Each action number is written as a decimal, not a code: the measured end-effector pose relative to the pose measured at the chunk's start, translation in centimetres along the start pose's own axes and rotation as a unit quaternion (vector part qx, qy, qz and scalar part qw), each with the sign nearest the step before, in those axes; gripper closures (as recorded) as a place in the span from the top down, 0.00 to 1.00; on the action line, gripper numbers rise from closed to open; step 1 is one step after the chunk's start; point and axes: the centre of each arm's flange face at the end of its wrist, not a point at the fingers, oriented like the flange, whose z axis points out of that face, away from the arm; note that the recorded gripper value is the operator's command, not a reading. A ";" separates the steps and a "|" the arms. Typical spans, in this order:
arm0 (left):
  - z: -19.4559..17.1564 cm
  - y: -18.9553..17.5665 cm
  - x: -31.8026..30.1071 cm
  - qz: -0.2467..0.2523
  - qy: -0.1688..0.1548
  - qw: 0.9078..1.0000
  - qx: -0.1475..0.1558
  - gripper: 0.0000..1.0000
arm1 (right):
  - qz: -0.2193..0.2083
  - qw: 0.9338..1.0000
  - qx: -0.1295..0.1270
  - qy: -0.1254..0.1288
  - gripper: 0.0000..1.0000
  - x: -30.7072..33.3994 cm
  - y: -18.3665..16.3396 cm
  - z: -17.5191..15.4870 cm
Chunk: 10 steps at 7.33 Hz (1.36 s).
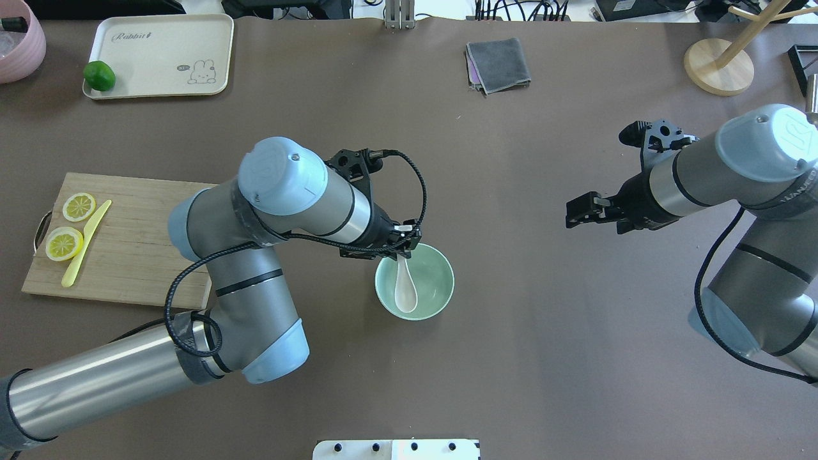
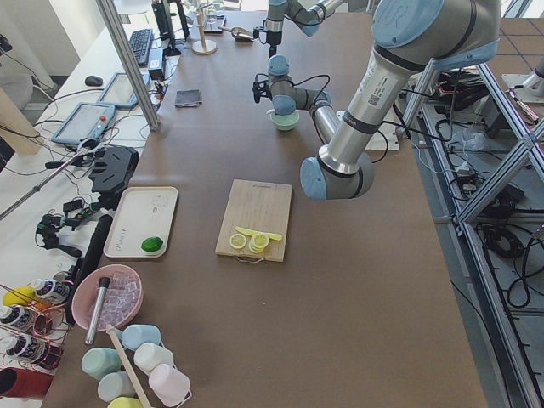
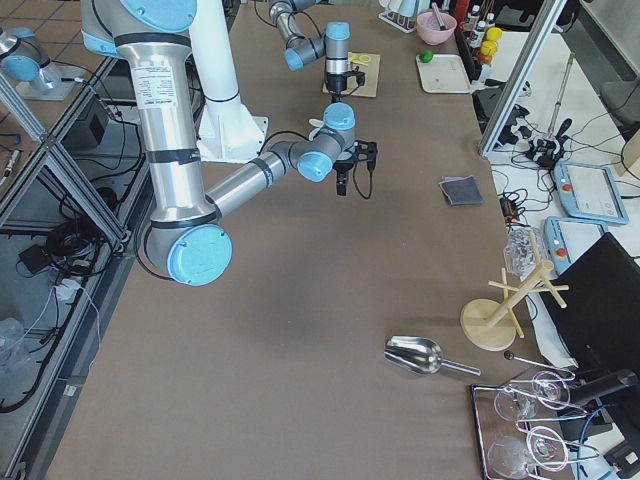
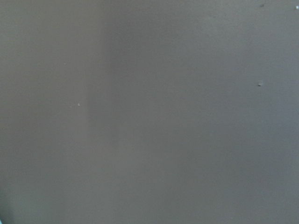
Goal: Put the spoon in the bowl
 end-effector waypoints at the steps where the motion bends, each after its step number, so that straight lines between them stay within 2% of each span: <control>1: 0.8 0.0 0.9 0.000 -0.002 1.000 0.004 0.98 | -0.004 1.000 0.000 0.007 1.00 1.4 -0.1 -0.1; 3: 0.3 -2.7 -0.2 0.018 -0.012 0.999 0.027 0.98 | -0.001 1.000 0.000 0.016 1.00 3.1 -0.2 -0.2; 5: -3.4 -8.0 -7.4 0.048 -0.036 0.998 0.026 0.98 | -0.016 0.999 0.003 0.034 1.00 6.3 -0.8 -0.7; 6: -7.2 -10.9 -14.3 0.084 -0.057 0.995 0.019 0.98 | -0.038 0.998 0.001 0.048 1.00 9.6 -1.4 -1.5; 8: -16.1 -15.2 -28.7 0.171 -0.107 0.979 0.012 0.98 | -0.083 0.994 -0.015 0.069 1.00 18.8 -2.1 -3.9; 10: -24.1 -15.0 -41.0 0.212 -0.146 0.966 0.014 0.98 | -0.115 0.990 -0.030 0.078 1.00 29.2 -2.6 -6.1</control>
